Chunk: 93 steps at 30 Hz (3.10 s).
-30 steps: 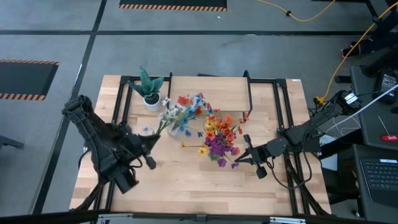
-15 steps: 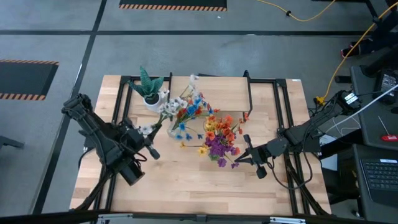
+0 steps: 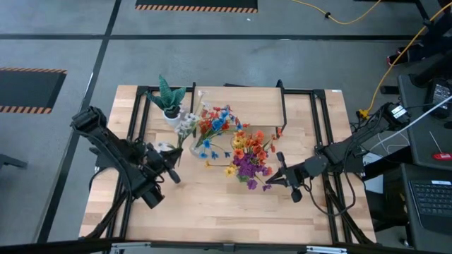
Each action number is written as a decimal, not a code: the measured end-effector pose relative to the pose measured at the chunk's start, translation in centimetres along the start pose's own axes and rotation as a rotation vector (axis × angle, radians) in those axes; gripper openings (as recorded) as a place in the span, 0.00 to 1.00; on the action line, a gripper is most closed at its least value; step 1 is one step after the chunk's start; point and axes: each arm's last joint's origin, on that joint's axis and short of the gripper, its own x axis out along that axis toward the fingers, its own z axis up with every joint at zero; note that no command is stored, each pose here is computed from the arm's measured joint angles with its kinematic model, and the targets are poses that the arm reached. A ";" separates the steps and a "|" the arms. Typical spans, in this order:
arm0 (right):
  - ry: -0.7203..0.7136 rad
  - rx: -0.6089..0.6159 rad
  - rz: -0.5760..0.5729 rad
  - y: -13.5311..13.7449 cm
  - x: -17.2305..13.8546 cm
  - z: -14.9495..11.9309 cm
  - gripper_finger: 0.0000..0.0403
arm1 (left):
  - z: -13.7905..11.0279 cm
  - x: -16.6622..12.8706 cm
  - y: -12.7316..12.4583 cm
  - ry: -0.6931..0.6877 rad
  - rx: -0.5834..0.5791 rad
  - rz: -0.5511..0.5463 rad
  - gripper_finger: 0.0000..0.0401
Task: Pick and place flowers into a vace then onto a shelf
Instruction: Put the white flowers into the transparent vase
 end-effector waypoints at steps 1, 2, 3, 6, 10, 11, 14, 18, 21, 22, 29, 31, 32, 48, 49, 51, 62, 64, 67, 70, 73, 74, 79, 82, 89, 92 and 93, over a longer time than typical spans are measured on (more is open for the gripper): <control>-0.001 -0.008 -0.005 -0.1 0.0 0.0 0.02 | 0.0 -0.1 0.0 -0.003 -0.011 -0.004 0.02; -0.004 -0.019 -0.012 -0.3 0.0 0.0 0.02 | 0.0 -0.1 -0.1 -0.004 -0.019 -0.009 0.02; -0.009 -0.017 -0.021 -0.4 0.1 0.1 0.02 | 0.2 -0.2 -0.2 -0.002 -0.026 -0.010 0.02; -0.017 -0.008 -0.050 -1.0 0.2 0.1 0.02 | 0.9 -0.3 -1.2 0.048 -0.028 0.005 0.02; -0.009 0.002 -0.080 -1.7 0.3 -0.1 0.02 | 2.0 0.3 -3.8 0.172 0.054 0.011 0.02; -0.008 0.004 -0.086 -1.8 0.3 -0.1 0.02 | 2.3 0.6 -4.6 0.208 0.089 -0.005 0.02; -0.005 0.007 -0.097 -2.1 0.3 -0.1 0.02 | 3.1 2.0 -7.3 0.293 0.201 -0.113 0.02; 0.002 0.009 -0.095 -2.1 0.3 -0.2 0.02 | 4.7 3.4 -9.2 0.224 0.385 -0.231 0.02; 0.009 0.009 -0.093 -2.1 0.3 -0.3 0.02 | 6.5 3.4 -8.8 0.147 0.427 -0.203 0.02; 0.014 0.008 -0.092 -2.0 0.3 -0.3 0.02 | 7.1 3.3 -8.5 0.139 0.417 -0.200 0.02; 0.030 0.006 -0.086 -2.0 0.3 -0.5 0.02 | 8.4 4.2 -8.1 0.178 0.449 -0.326 0.02; 0.030 0.007 -0.085 -2.0 0.3 -0.5 0.02 | 8.6 4.8 -8.3 0.172 0.479 -0.367 0.02; 0.029 0.007 -0.085 -2.0 0.3 -0.5 0.02 | 8.8 5.1 -8.4 0.167 0.487 -0.391 0.02; 0.035 0.058 -0.084 -2.0 0.3 -0.6 0.02 | 7.0 4.5 0.0 -0.340 0.309 -0.534 0.02; 0.036 0.058 -0.083 -2.0 0.3 -0.6 0.02 | 6.6 4.4 0.7 -0.358 0.293 -0.528 0.02; 0.038 0.058 -0.083 -2.0 0.3 -0.6 0.02 | 5.5 4.2 1.9 -0.378 0.263 -0.523 0.02; 0.043 0.055 -0.085 -1.9 0.3 -0.6 0.02 | 2.2 5.3 5.3 -0.404 0.227 -0.471 0.02; 0.043 0.054 -0.085 -1.9 0.3 -0.6 0.02 | 1.8 5.6 5.7 -0.393 0.192 -0.492 0.02; 0.043 0.054 -0.085 -1.9 0.3 -0.6 0.02 | 0.9 6.1 6.0 -0.348 0.160 -0.502 0.02; 0.043 0.054 -0.085 -2.0 0.3 -0.6 0.02 | 0.5 6.5 5.9 -0.331 0.176 -0.482 0.02; 0.042 0.056 -0.086 -2.0 0.3 -0.6 0.02 | 0.1 7.0 6.0 -0.317 0.198 -0.455 0.02; 0.042 0.056 -0.086 -2.0 0.3 -0.6 0.02 | -0.1 7.2 6.0 -0.309 0.202 -0.449 0.02; 0.042 0.056 -0.086 -2.0 0.3 -0.6 0.02 | -0.9 8.0 6.0 -0.268 0.209 -0.434 0.02; 0.042 0.057 -0.086 -2.0 0.3 -0.6 0.02 | -1.0 8.4 6.1 -0.271 0.205 -0.417 0.02; 0.042 0.057 -0.086 -2.0 0.3 -0.6 0.02 | -2.1 8.7 6.8 -0.247 0.165 -0.440 0.02; 0.042 0.057 -0.086 -2.0 0.3 -0.6 0.02 | -2.5 8.7 7.2 -0.256 0.129 -0.438 0.02; 0.042 0.057 -0.086 -2.0 0.3 -0.6 0.02 | -2.5 8.7 7.3 -0.263 0.123 -0.438 0.02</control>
